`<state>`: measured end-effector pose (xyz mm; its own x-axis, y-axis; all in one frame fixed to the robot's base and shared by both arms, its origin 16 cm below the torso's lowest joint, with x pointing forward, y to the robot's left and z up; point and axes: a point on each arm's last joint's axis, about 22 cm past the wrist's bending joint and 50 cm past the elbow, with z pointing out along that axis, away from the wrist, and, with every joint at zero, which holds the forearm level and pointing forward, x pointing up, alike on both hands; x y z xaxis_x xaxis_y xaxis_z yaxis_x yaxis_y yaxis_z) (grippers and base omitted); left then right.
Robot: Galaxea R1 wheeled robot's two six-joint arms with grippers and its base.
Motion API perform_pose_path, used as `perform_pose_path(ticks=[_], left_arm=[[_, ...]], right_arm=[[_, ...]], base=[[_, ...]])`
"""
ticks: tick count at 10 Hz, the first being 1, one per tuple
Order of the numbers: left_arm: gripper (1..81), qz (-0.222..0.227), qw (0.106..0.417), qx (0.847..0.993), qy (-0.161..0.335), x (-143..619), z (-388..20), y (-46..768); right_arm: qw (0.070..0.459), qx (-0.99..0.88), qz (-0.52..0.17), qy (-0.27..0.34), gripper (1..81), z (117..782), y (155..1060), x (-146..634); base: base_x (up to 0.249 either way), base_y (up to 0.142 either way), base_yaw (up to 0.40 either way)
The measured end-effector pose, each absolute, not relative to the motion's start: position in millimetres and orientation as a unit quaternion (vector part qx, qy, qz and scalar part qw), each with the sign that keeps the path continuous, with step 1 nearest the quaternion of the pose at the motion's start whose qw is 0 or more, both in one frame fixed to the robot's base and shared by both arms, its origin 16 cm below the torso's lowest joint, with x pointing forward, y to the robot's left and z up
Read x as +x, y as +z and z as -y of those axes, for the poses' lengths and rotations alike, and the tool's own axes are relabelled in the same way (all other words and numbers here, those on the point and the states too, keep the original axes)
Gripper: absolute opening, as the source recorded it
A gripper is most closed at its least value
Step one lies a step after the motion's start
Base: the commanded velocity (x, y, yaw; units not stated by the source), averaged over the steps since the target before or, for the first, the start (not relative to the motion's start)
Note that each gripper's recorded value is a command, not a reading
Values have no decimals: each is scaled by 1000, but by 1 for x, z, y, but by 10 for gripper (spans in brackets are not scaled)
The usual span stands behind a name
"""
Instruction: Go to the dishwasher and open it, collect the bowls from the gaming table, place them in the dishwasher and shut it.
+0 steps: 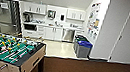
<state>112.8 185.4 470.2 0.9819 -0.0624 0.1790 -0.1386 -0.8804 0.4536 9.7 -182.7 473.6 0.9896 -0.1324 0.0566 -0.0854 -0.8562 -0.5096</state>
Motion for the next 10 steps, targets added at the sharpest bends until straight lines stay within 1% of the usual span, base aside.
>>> perform_pose_path(ticks=[10], left_arm=[[811,52,240,966,77,110,-185,470]], right_arm=[[263,-962,-57,-42,811,180,474,7]], base=[[166,0,0]])
